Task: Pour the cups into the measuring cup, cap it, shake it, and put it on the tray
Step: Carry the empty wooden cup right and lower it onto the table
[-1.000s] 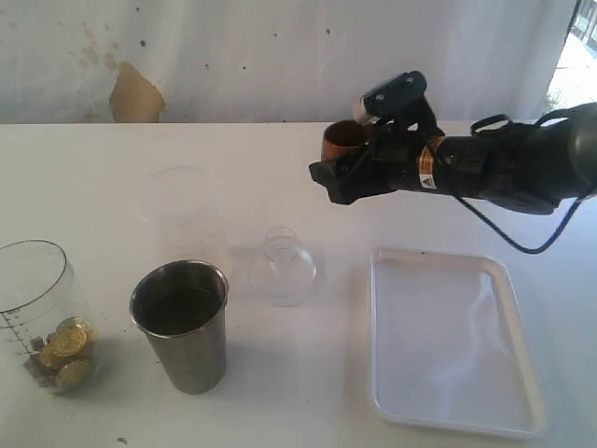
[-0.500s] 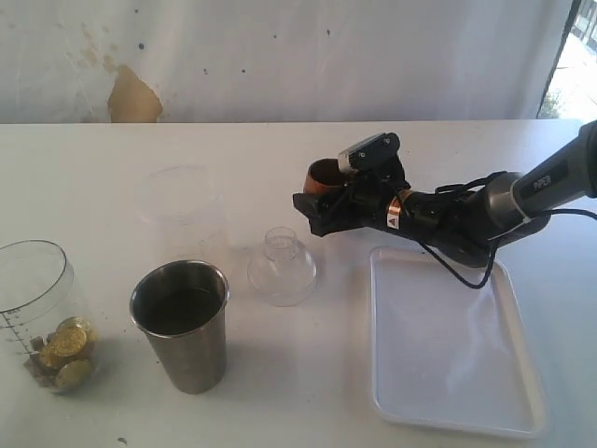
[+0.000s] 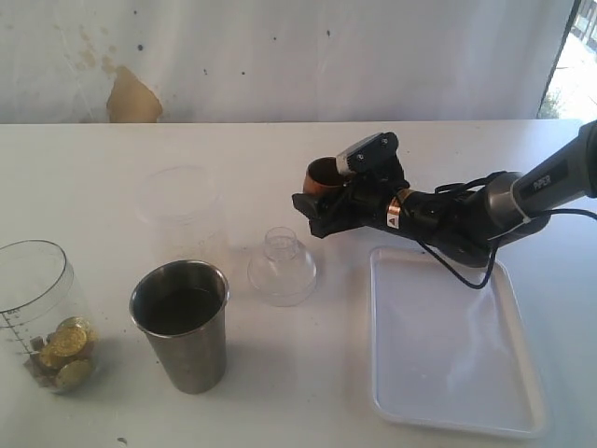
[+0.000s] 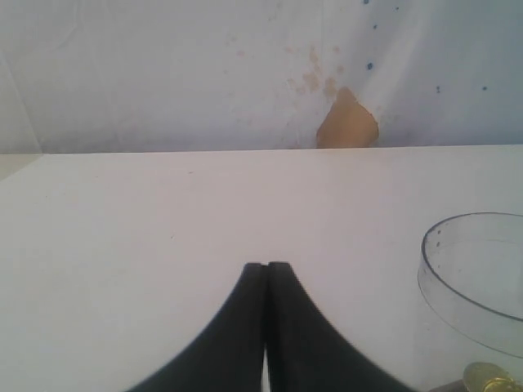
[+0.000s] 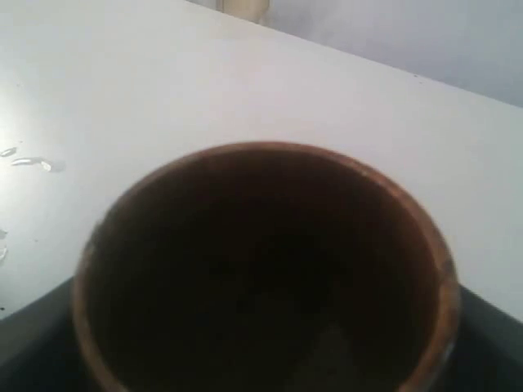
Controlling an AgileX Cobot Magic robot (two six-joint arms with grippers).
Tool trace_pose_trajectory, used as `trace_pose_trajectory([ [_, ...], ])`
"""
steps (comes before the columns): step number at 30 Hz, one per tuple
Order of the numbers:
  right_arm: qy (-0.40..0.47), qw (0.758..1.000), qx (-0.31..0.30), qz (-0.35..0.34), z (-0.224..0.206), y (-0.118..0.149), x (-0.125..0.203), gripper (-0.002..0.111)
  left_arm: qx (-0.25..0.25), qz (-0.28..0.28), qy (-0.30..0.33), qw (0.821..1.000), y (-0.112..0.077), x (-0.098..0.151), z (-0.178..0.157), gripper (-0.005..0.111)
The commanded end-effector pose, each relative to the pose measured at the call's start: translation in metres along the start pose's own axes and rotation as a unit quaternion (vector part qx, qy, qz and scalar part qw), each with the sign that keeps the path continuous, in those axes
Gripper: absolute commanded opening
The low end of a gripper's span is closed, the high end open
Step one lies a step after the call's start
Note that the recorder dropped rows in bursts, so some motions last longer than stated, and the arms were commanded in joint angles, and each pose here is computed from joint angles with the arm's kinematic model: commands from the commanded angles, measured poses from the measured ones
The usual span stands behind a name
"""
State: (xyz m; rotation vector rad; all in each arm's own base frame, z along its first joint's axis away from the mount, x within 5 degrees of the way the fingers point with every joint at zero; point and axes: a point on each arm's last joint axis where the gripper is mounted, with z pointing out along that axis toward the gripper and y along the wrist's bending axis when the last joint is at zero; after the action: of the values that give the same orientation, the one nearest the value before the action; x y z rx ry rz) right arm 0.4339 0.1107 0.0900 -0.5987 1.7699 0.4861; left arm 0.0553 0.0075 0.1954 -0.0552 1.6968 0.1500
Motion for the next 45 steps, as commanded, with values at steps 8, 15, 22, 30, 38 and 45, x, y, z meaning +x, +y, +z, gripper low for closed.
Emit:
trace_pose_trajectory([
  [8,0.029,0.999,-0.014,-0.027,0.001,0.001,0.006,0.0,0.002,0.0,-0.005,1.0,0.0,0.001,0.0,0.0],
  [15,0.011,0.999,-0.028,-0.025,0.003,0.003,0.009,0.0,0.002,0.0,-0.005,1.0,0.0,0.001,0.0,0.0],
  [22,-0.021,0.998,-0.05,-0.029,0.003,0.007,0.003,0.0,0.002,0.0,-0.005,1.0,0.0,0.001,0.0,0.0],
  [30,0.004,0.999,-0.041,-0.028,0.004,0.005,0.011,0.016,0.002,0.0,-0.005,1.0,0.0,0.001,0.0,0.0],
  [38,-0.007,0.999,-0.039,-0.024,0.005,0.004,0.008,0.076,0.002,0.0,-0.005,1.0,0.0,0.001,0.0,0.0],
  [45,-0.007,0.999,-0.039,-0.028,0.005,0.004,0.008,0.083,0.002,0.0,-0.005,1.0,0.0,0.001,0.0,0.0],
])
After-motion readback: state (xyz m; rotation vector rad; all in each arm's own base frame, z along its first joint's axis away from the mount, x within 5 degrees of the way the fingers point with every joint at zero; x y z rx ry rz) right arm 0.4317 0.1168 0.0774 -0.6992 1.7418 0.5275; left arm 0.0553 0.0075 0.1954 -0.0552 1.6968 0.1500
